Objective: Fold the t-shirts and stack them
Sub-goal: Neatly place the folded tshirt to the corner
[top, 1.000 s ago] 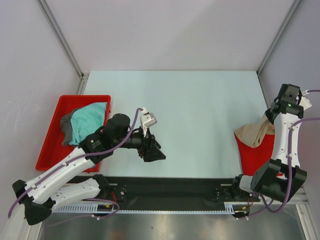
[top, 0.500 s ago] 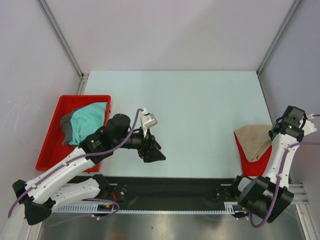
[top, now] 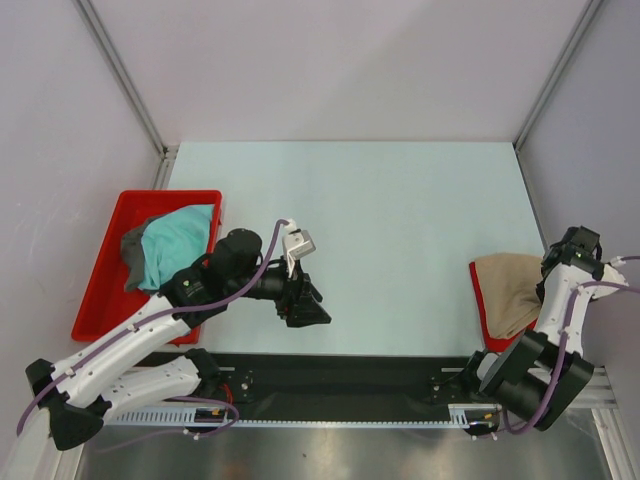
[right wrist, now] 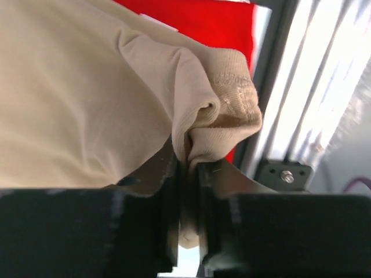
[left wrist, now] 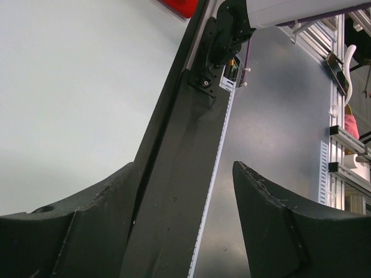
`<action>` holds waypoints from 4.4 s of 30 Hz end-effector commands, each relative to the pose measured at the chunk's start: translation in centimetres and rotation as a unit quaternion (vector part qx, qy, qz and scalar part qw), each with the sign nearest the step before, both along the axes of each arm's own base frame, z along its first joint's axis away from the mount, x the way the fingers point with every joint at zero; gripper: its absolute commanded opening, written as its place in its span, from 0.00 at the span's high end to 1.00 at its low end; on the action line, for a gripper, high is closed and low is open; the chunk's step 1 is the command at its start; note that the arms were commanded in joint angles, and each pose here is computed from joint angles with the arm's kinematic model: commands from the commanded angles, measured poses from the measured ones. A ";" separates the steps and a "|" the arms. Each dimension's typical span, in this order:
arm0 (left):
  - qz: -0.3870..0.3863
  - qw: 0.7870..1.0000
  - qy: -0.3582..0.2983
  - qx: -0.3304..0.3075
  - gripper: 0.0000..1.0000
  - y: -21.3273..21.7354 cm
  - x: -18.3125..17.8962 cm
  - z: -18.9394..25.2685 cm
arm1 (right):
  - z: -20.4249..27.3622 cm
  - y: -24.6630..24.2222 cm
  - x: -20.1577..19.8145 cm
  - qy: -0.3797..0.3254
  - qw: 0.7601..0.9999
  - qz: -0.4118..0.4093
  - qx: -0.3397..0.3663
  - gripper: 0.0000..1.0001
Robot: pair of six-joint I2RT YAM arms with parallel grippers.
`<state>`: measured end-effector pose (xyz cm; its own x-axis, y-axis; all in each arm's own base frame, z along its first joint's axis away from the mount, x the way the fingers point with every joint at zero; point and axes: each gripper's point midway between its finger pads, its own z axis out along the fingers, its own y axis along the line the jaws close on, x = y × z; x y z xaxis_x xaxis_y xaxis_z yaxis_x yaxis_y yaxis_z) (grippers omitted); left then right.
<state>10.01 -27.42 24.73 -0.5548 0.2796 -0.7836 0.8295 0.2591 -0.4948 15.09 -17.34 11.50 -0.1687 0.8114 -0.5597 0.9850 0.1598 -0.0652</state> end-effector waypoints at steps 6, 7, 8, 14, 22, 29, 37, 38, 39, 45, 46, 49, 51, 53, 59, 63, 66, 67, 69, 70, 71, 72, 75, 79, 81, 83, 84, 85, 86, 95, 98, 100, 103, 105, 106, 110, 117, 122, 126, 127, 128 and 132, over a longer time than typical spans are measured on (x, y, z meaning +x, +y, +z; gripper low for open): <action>-0.014 0.999 -0.028 -0.012 0.28 0.1 -0.1 0.8 | 2.8 -0.3 -5.6 0.111 0.985 -0.129 -0.032 0.48; -0.015 0.999 -0.029 -0.012 0.28 0.1 -0.1 0.8 | 3.2 -0.4 -5.6 0.105 0.986 -0.127 -0.036 0.32; -0.015 0.999 -0.030 -0.012 0.28 0.1 -0.1 0.8 | 3.6 -0.5 -5.4 0.091 0.988 -0.120 -0.042 0.01; -0.022 0.999 -0.026 -0.010 0.28 0.0 -0.1 0.3 | 3.3 -0.1 -2.1 0.047 0.997 -0.059 -0.025 0.00; -0.003 1.000 -0.027 0.005 0.37 -0.6 1.5 -0.2 | 3.7 4.8 7.8 -0.039 0.990 0.131 -0.036 0.02; 0.001 0.996 0.021 -0.082 0.47 -5.4 5.9 1.7 | 1.8 8.3 12.1 -0.080 0.965 0.249 0.028 0.39; -0.002 0.991 0.077 -0.110 0.48 -9.0 8.5 2.3 | -1.8 11.6 14.8 -0.028 0.932 0.355 0.062 0.27; 0.002 0.991 0.077 -0.107 0.48 -8.8 8.5 2.2 | -2.5 11.7 14.9 -0.018 0.931 0.358 0.063 0.27; 0.002 0.992 0.071 -0.102 0.48 -8.7 8.4 2.0 | -2.8 11.8 15.0 -0.014 0.930 0.362 0.063 0.29; 0.014 0.993 0.070 -0.091 0.48 -7.5 7.7 1.4 | -4.0 11.4 16.0 -0.005 0.932 0.360 0.050 0.52; 0.016 0.993 0.070 -0.091 0.48 -7.4 7.6 1.4 | -4.1 11.4 16.1 0.001 0.931 0.363 0.048 0.50; 0.019 0.994 0.064 -0.089 0.48 -7.0 7.4 1.3 | -4.6 11.2 16.8 0.024 0.928 0.371 0.034 0.48; 0.023 0.994 0.068 -0.078 0.48 -6.7 7.3 0.7 | -4.6 11.0 17.5 0.030 0.926 0.375 0.019 0.49; 0.025 0.995 0.070 -0.074 0.48 -6.4 7.2 0.6 | -5.2 10.7 17.5 0.049 0.927 0.372 0.012 0.50; 0.031 0.995 0.069 -0.071 0.48 -5.8 7.2 0.4 | -5.0 9.6 17.4 0.092 0.929 0.358 -0.026 0.66; 0.028 0.995 0.073 -0.069 0.48 -5.8 7.2 0.0 | -5.4 9.2 17.2 0.111 0.926 0.359 -0.032 0.66; 0.026 0.994 0.076 -0.070 0.48 -5.8 7.3 0.0 | -5.8 9.3 17.2 0.117 0.923 0.366 -0.031 0.75; 0.024 0.994 0.075 -0.070 0.48 -5.8 7.3 0.0 | -5.9 9.3 17.4 0.115 0.922 0.368 -0.030 0.77; 0.021 0.994 0.076 -0.072 0.48 -5.9 7.2 0.1 | -6.2 9.4 17.5 0.117 0.920 0.372 -0.028 0.79; 0.020 0.994 0.076 -0.071 0.48 -5.8 7.1 0.0 | -6.2 9.5 17.6 0.117 0.919 0.375 -0.028 0.81; 0.020 0.994 0.076 -0.071 0.48 -5.9 7.1 0.0 | -6.1 9.5 17.7 0.116 0.920 0.374 -0.028 0.84; 0.019 0.995 0.075 -0.070 0.48 -5.8 7.1 0.1 | -6.1 9.6 17.9 0.115 0.920 0.375 -0.026 0.95; 0.017 0.995 0.076 -0.068 0.48 -5.7 7.0 0.0 | -4.9 10.0 18.1 0.109 0.919 0.378 -0.024 1.00; 0.018 0.995 0.072 -0.071 0.48 -5.5 6.9 0.1 | -3.2 11.4 17.8 0.086 0.918 0.387 0.018 1.00; 0.015 0.994 0.074 -0.073 0.48 -5.6 6.9 0.2 | -3.9 12.2 16.9 0.088 0.918 0.383 0.059 1.00; 0.014 0.994 0.077 -0.074 0.48 -5.6 6.9 0.2 | -4.5 12.8 16.5 0.084 0.917 0.382 0.075 1.00; 0.011 0.994 0.079 -0.073 0.48 -5.6 6.8 0.1 | -5.3 13.2 15.9 0.081 0.918 0.378 0.089 1.00; 0.010 0.994 0.077 -0.074 0.48 -5.6 6.7 0.2 | -5.5 13.4 15.6 0.079 0.920 0.373 0.094 1.00; 0.008 0.994 0.080 -0.074 0.48 -5.5 6.6 0.2 | -5.8 13.5 15.4 0.078 0.920 0.370 0.100 1.00; -0.005 0.994 0.089 -0.068 0.48 -5.0 5.6 -0.6 | -0.4 11.3 13.4 0.033 0.959 0.276 0.055 0.52; -0.013 0.994 0.086 -0.070 0.48 -4.9 5.3 -0.3 | 2.3 8.7 10.0 0.022 0.982 0.185 0.016 0.51; -0.019 0.994 0.083 -0.072 0.48 -4.9 5.1 -0.1 | 3.0 7.2 7.0 0.036 0.991 0.132 -0.003 0.54; -0.027 0.994 0.079 -0.075 0.48 -4.8 4.9 0.1 | 1.6 5.2 2.6 0.077 0.996 0.044 0.010 0.71; -0.032 0.994 0.081 -0.073 0.48 -4.7 4.6 0.1 | 1.1 4.1 0.9 0.103 0.995 0.016 0.008 0.93; -0.032 0.994 0.080 -0.074 0.48 -4.6 4.6 0.2 | 0.9 3.8 0.6 0.118 0.993 0.007 0.005 0.98; -0.034 0.993 0.084 -0.071 0.48 -4.4 4.2 0.1 | 0.7 3.0 -0.9 0.176 0.984 -0.022 -0.024 1.00; -0.022 0.994 0.083 -0.068 0.48 -3.8 3.9 0.2 | -1.8 3.1 -2.2 0.296 0.954 -0.033 -0.040 1.00; -0.010 0.995 0.079 -0.067 0.48 -3.3 3.8 0.3 | -5.6 4.7 -1.4 0.346 0.938 -0.027 -0.016 1.00; -0.002 0.995 0.077 -0.059 0.48 -2.6 3.6 0.4 | -9.4 8.2 -3.5 0.343 0.938 -0.052 0.027 1.00; -0.003 0.996 0.070 -0.058 0.48 -2.4 3.6 0.5 | -9.4 8.5 -3.5 0.335 0.940 -0.055 0.026 1.00; -0.001 0.996 0.073 -0.053 0.48 -2.3 3.5 0.3 | -9.3 8.6 -3.4 0.331 0.942 -0.054 0.021 1.00; -0.002 0.996 0.072 -0.058 0.48 -2.3 3.5 0.2 | -5.7 7.1 -2.6 0.340 0.938 -0.055 -0.025 1.00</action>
